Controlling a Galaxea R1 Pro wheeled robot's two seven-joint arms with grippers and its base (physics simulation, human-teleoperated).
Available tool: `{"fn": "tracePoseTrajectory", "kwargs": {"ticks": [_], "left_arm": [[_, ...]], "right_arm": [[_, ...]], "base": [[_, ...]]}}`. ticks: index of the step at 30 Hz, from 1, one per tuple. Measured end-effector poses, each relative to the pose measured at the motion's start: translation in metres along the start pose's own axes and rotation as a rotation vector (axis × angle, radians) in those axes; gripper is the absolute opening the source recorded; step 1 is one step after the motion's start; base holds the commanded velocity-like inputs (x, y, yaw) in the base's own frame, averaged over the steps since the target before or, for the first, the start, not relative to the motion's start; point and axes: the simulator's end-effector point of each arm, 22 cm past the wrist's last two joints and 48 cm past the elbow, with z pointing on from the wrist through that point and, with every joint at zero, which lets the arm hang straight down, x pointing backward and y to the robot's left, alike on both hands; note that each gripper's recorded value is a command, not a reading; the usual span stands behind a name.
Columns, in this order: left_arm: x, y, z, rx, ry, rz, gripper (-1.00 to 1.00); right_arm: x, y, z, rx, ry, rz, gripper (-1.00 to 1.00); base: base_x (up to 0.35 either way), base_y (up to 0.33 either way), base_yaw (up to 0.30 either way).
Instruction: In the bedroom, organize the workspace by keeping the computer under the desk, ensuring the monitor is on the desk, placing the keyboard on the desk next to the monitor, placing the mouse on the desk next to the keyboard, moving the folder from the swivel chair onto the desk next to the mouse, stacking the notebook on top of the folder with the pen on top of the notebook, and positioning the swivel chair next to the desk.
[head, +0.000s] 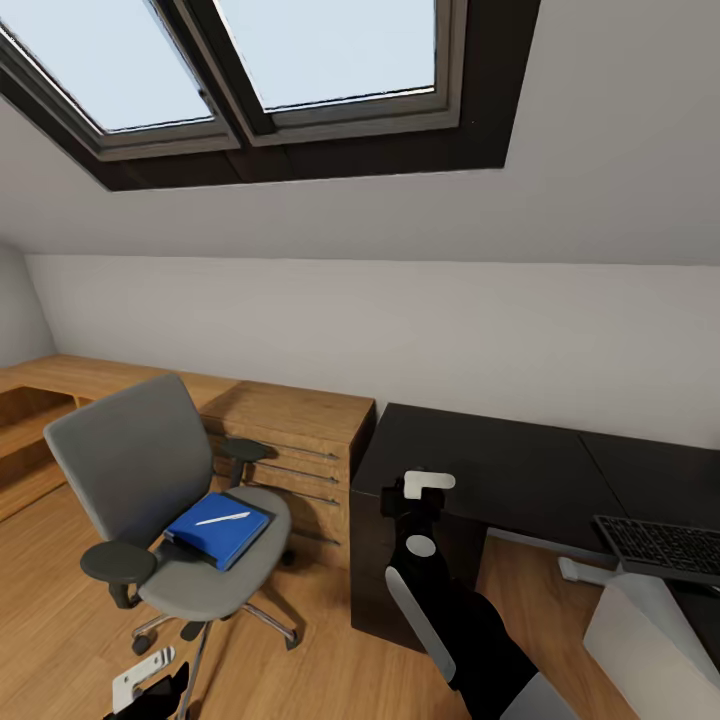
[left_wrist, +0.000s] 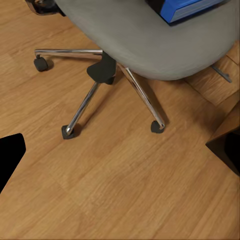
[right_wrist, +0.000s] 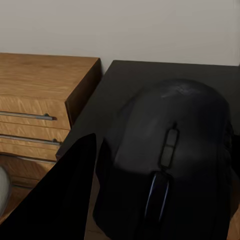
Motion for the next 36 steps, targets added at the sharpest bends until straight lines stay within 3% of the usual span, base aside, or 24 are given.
{"fn": "tracePoseTrajectory", "kwargs": {"ticks": [25,33,36], "left_arm": [[-0.013,-0.006,-0.013,0.002,0.000,0.006,1.00],[-0.013,-0.006,-0.013,0.003,-0.001,0.006,1.00],[-0.012,-0.006,-0.013,0.003,0.000,0.006,1.00]], "right_arm": [[-0.016,0.001,-0.004,-0.002,0.005,-0.001,-1.00],[-0.012,0.001,-0.003,-0.005,0.012,-0.006,-1.00],[0.004,-0.002,0.000,0.002,0.044,-0.022,-1.00]], "base": [[0.006,0.000,0.000],[0.284,0.000,0.000],[0.328,0.000,0.000]]}}
